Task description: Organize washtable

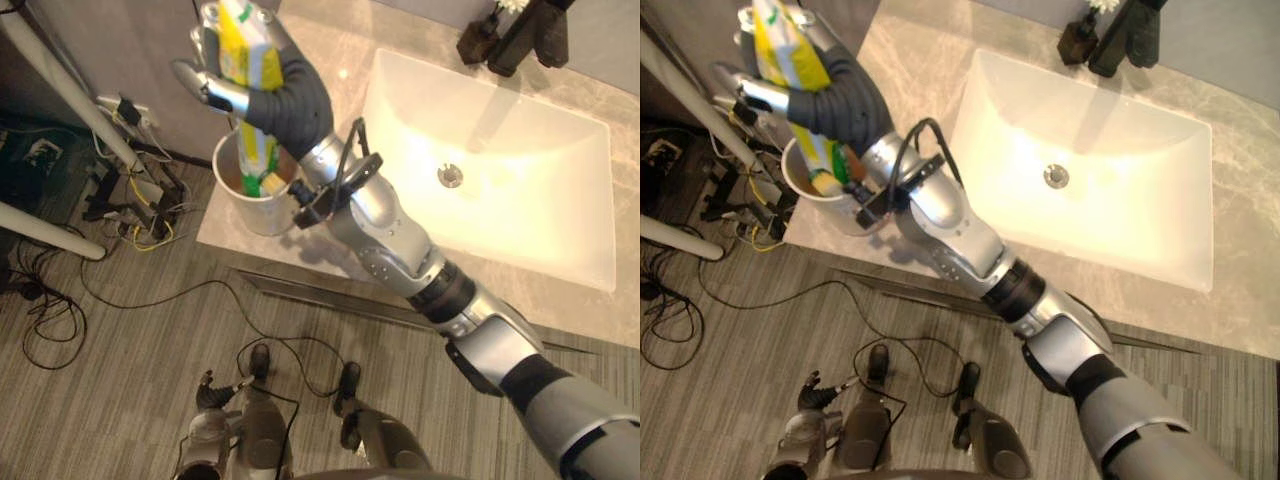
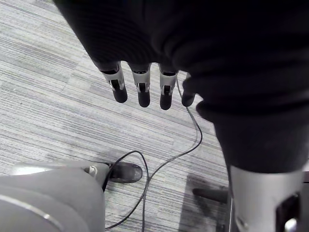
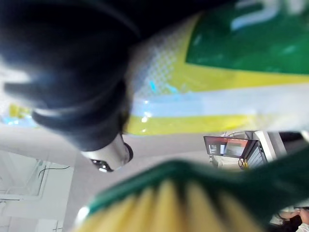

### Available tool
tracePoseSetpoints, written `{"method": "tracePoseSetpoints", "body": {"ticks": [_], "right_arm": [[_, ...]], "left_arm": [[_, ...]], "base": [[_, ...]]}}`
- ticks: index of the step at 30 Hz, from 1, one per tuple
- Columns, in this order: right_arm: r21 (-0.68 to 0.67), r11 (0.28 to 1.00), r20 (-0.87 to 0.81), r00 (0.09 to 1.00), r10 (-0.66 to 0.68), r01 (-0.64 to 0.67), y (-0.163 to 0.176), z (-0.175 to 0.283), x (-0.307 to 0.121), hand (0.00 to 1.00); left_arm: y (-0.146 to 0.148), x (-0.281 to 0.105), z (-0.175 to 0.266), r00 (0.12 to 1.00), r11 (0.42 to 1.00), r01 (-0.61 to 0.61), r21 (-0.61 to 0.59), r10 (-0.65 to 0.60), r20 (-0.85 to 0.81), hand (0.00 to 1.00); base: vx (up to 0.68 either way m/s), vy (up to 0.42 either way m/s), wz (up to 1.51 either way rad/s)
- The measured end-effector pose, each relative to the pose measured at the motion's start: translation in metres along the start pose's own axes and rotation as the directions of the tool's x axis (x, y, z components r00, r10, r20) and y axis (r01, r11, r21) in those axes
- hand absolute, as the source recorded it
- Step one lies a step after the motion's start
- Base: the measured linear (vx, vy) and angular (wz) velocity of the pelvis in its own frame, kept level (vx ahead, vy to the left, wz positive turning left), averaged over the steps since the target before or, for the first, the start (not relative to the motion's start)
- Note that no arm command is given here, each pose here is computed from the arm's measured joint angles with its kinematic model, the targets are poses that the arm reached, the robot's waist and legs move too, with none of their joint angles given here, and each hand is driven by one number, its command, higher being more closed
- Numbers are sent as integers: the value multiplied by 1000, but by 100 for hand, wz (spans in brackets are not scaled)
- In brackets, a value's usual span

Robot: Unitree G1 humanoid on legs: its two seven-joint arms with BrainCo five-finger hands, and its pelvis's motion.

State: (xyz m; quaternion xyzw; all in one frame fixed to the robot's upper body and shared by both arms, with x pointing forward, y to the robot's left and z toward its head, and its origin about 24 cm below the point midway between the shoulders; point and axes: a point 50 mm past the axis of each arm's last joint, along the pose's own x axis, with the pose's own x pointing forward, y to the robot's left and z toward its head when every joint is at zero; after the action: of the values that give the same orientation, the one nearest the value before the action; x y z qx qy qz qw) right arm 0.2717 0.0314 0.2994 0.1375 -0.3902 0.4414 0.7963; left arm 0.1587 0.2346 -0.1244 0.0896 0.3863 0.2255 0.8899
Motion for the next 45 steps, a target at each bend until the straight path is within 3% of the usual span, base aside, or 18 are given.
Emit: {"method": "tracePoseSetpoints", "body": {"ticks": [8, 9, 45], "right_arm": [[-9, 1000, 0, 1000, 1, -1, 0, 0, 0, 100], [-9, 1000, 0, 1000, 1, -1, 0, 0, 0, 0], [-53, 999, 76, 997, 9, -5, 3, 13, 1, 0]], "left_arm": [[0, 0, 0, 1000, 1000, 0, 0, 0, 0, 0], [0, 0, 0, 1000, 1000, -1, -1, 1, 1, 0], [2, 1, 1, 1000, 1000, -7, 3, 7, 3, 0]], "base": [[0, 0, -2], [0, 0, 0], [0, 0, -1]]}}
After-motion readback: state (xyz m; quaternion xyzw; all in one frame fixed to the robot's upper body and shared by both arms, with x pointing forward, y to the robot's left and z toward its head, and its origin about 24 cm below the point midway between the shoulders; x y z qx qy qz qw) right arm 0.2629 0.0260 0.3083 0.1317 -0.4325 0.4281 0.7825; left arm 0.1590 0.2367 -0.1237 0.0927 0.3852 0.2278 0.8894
